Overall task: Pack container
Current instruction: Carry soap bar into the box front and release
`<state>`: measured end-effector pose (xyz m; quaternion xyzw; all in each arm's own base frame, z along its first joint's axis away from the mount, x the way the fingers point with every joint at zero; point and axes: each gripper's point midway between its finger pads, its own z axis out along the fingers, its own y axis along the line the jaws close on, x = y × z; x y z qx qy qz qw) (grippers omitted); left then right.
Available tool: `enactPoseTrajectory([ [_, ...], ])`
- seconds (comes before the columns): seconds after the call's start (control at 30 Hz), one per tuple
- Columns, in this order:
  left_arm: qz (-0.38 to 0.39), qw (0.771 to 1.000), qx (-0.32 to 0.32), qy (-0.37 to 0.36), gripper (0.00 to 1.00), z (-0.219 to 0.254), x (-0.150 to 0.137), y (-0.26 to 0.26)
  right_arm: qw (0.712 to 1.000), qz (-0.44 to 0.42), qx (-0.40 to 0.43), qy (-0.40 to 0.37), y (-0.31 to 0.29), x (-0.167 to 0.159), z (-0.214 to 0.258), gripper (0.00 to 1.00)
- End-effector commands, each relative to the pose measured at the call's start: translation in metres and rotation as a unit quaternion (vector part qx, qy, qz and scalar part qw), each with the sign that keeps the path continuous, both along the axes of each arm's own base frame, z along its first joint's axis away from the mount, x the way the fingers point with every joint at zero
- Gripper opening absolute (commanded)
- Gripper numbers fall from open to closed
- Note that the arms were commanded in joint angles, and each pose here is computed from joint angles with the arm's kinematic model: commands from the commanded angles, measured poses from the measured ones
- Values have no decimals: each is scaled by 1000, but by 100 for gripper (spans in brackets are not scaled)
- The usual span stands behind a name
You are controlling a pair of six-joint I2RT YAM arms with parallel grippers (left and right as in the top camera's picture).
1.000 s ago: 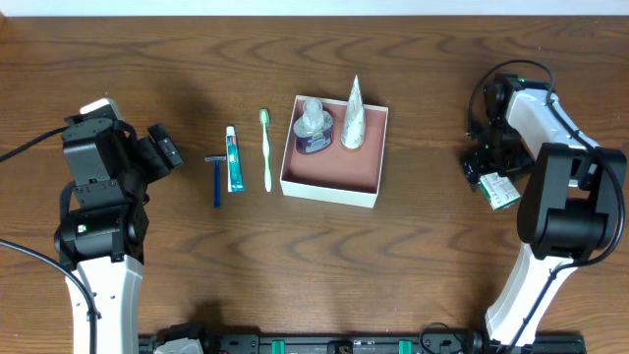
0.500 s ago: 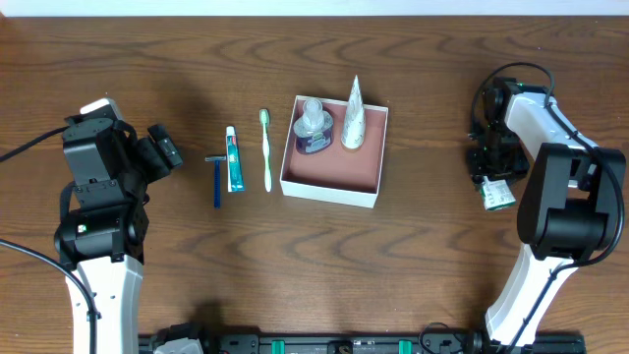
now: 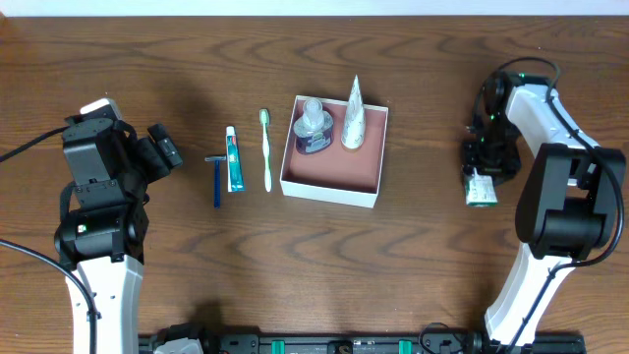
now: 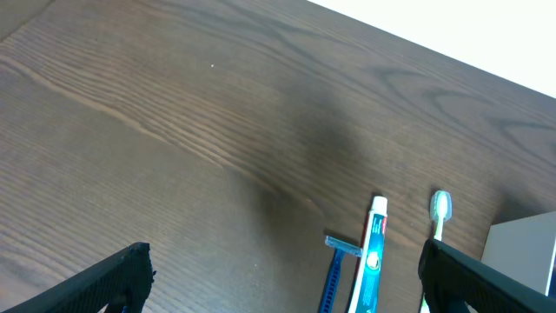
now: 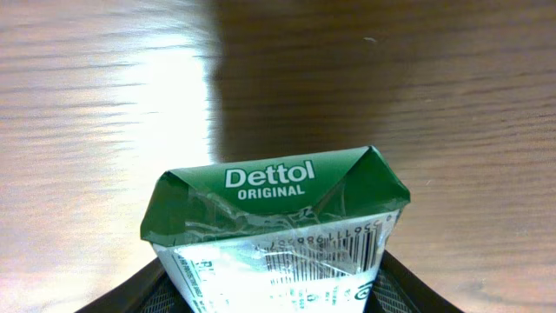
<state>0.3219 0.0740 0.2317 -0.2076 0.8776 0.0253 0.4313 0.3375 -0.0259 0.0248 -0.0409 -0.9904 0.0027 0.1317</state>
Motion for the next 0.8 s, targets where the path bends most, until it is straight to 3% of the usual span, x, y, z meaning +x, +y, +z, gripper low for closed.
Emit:
enactPoseTrajectory([
  [0.0, 0, 1000, 11, -9, 98, 10, 2, 3, 998, 11, 38, -38, 35, 22, 26, 27],
  [0.23, 0, 1000, 11, -9, 98, 10, 2, 3, 987, 92, 48, -125, 98, 45, 91, 27],
  [0.43, 0, 1000, 11, -9, 98, 10, 2, 3, 970, 132, 65, -194, 163, 44, 136, 25],
  [0.77, 0, 1000, 11, -9, 98, 10, 2, 3, 962, 156, 70, -211, 253, 9, 140, 26],
])
